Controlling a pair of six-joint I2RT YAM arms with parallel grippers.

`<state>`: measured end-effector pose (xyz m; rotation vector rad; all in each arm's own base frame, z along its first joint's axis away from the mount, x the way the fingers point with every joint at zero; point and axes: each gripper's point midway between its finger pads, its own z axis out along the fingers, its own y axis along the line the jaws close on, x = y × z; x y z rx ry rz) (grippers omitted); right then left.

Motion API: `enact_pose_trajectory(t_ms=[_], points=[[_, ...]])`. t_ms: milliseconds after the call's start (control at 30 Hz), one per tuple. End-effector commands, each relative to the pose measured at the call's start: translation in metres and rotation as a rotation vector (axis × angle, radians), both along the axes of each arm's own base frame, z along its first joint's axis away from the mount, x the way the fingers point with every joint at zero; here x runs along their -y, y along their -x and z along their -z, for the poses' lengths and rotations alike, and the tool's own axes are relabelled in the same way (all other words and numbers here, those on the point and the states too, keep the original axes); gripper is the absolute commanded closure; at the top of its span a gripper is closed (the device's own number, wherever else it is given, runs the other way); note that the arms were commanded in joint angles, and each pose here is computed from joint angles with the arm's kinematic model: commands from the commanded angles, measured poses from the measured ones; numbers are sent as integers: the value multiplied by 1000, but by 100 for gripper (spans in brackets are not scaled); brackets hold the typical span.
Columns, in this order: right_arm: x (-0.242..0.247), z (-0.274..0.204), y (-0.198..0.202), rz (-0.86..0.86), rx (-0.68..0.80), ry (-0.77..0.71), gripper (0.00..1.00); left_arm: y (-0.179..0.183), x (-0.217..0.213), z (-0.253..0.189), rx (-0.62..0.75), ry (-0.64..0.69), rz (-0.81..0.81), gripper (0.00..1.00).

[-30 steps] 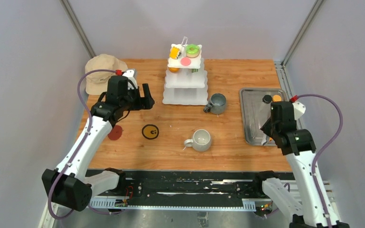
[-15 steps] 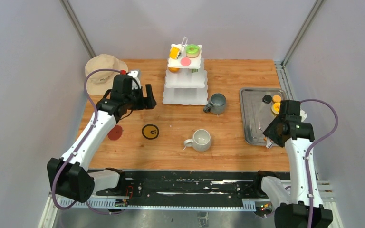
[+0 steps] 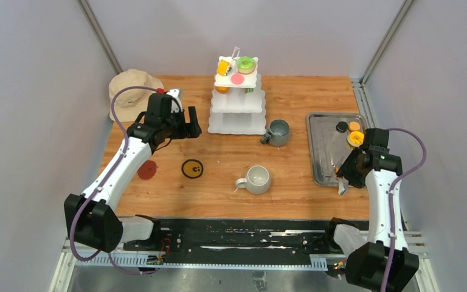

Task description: Serve the afternoon tea

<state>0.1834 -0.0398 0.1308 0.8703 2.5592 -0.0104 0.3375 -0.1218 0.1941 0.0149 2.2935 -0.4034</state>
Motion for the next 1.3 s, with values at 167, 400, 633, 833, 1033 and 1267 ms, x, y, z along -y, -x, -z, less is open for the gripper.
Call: enact_pose_trajectory(t_ms=[167,400,633,833,1033,1267], points=[[-22,-9,-14,-93,61,-120,69,-8,6,-20,62,19,18,11],[-33,-10,-15,-119,65,-183,72,-7,6,-20,64,23,18,11],[-32,-11,-2,-144,30,-154,58,-4,7,-22,66,30,21,11],[-39,-13,3,-191,2,-137,57,-2,9,-24,72,44,30,12],[-31,-28,5,-165,56,-74,57,3,8,-26,79,47,29,12],[-36,-29,14,-190,38,-82,56,4,11,-29,85,64,43,12]])
